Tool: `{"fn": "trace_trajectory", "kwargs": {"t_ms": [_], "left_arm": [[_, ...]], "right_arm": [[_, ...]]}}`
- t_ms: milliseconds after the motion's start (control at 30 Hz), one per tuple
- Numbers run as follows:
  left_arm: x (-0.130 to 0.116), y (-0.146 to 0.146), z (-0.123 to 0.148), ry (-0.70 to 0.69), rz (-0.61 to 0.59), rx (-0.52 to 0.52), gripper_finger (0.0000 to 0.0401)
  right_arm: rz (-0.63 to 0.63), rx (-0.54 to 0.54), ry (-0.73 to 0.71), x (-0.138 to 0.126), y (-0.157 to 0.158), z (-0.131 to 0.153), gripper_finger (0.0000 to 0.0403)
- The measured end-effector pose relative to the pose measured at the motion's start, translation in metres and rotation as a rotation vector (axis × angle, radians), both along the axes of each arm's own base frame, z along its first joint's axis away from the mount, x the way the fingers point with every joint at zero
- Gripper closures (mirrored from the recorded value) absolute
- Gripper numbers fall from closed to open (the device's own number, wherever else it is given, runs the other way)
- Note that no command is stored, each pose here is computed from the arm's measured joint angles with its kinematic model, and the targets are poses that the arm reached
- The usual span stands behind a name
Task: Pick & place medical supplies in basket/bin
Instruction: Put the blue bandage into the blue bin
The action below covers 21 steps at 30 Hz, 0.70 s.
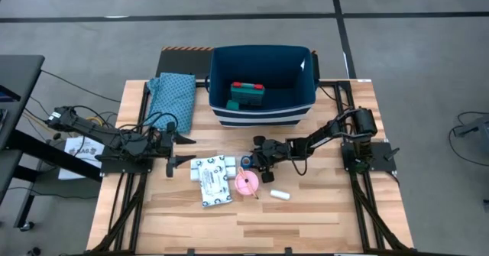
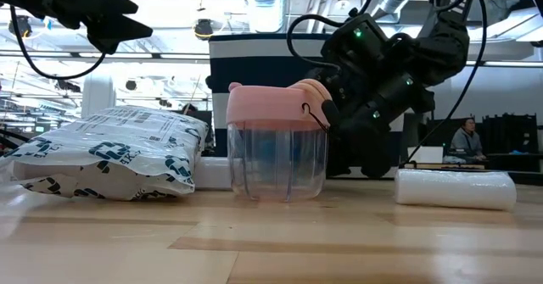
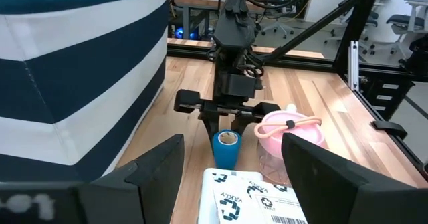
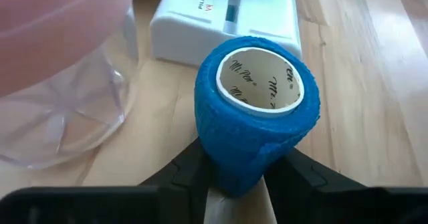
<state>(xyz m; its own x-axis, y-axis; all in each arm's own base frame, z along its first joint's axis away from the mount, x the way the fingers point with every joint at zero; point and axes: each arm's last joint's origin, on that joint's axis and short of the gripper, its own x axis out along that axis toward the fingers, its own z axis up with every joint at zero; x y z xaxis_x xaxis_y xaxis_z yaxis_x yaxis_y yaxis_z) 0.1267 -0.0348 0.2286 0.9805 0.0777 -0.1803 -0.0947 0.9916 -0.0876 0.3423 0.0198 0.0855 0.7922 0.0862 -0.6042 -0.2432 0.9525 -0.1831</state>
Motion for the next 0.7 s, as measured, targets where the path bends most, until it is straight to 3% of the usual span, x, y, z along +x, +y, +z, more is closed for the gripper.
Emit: {"fn": "trace_trajectory", "kwargs": {"t_ms": [133, 400, 700], "left_arm": [[0.000, -0.001, 0.000, 0.001, -0.022, -0.005, 0.0160], [0.000, -0.001, 0.000, 0.002, -0.029, -0.008, 0.0160], [0.000, -0.001, 0.000, 0.002, -0.029, -0.008, 0.0160]], "right_arm": [[-0.075, 0.028, 0.005, -0.001, -0.001, 0.003, 0.0285], [-0.166, -0.025, -0.003, -0.006, -0.005, 0.027, 0.0288], [-0.266, 0.005, -0.079, -0.020, -0.005, 0.079, 0.0286]]}}
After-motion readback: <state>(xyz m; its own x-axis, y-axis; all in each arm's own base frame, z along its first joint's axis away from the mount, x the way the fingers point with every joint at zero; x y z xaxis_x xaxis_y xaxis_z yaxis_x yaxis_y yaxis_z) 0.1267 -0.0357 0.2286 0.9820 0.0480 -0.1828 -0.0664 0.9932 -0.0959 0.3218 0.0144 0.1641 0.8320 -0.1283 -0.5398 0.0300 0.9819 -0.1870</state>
